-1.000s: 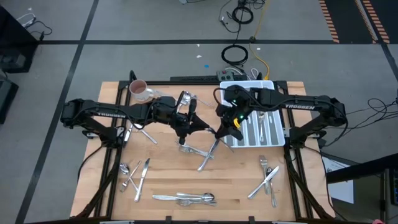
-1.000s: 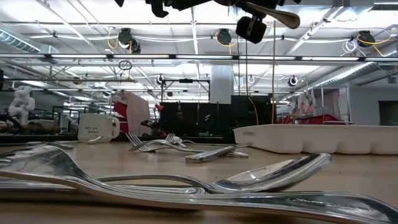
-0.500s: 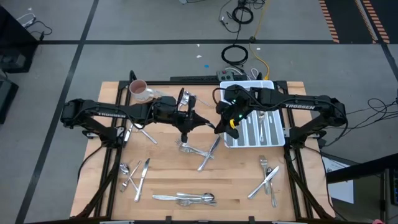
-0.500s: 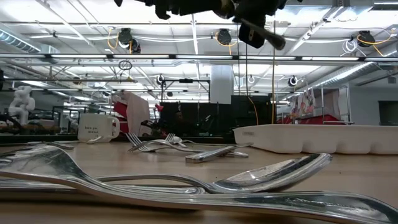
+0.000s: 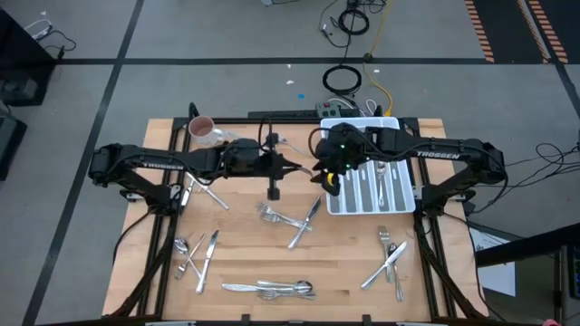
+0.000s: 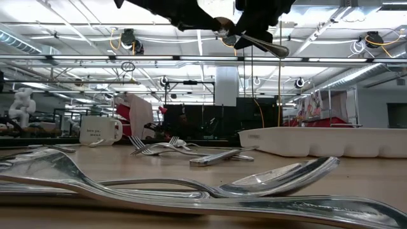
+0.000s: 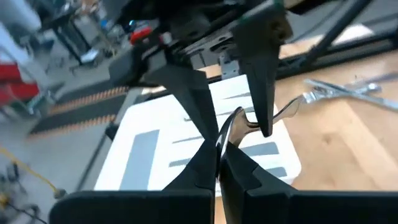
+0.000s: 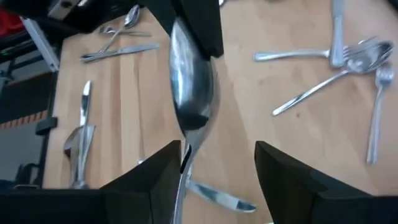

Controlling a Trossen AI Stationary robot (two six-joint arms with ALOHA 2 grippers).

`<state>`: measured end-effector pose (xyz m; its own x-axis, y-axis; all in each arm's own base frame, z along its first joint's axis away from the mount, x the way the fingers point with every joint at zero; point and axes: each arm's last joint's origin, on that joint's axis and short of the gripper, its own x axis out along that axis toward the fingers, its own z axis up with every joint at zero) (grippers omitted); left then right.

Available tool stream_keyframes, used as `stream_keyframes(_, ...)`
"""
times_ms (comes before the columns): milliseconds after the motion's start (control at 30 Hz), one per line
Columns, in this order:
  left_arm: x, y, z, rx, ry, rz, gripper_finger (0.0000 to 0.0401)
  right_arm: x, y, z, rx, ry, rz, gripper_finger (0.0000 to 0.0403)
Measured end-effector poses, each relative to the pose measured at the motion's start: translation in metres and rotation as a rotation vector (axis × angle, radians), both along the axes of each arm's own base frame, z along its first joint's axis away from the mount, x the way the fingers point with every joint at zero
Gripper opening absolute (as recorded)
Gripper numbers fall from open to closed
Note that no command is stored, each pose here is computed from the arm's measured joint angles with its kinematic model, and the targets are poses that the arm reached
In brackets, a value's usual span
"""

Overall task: Sort silverware
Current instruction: Put the silver spoon into the silverware tray

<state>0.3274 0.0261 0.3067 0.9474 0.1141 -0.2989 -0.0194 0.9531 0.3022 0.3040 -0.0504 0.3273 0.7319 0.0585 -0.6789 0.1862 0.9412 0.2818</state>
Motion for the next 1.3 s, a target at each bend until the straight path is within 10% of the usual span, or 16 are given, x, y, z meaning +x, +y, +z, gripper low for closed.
stream_keyframes(433,-0.001,0.003,-0.001,-0.146,-0.005,0.047,0.0005,0.007,-0.005,0.008,-0.074,-0.11,-0.009,0.018)
stream_keyframes(933,0.005,0.004,-0.009,-0.203,0.004,0.082,0.0005,0.006,-0.005,0.007,-0.136,-0.1,0.007,0.0016)
stream_keyframes(1300,0.006,0.004,-0.01,-0.183,0.008,0.083,0.0023,0.006,-0.005,0.006,-0.149,-0.084,-0.012,0.0001)
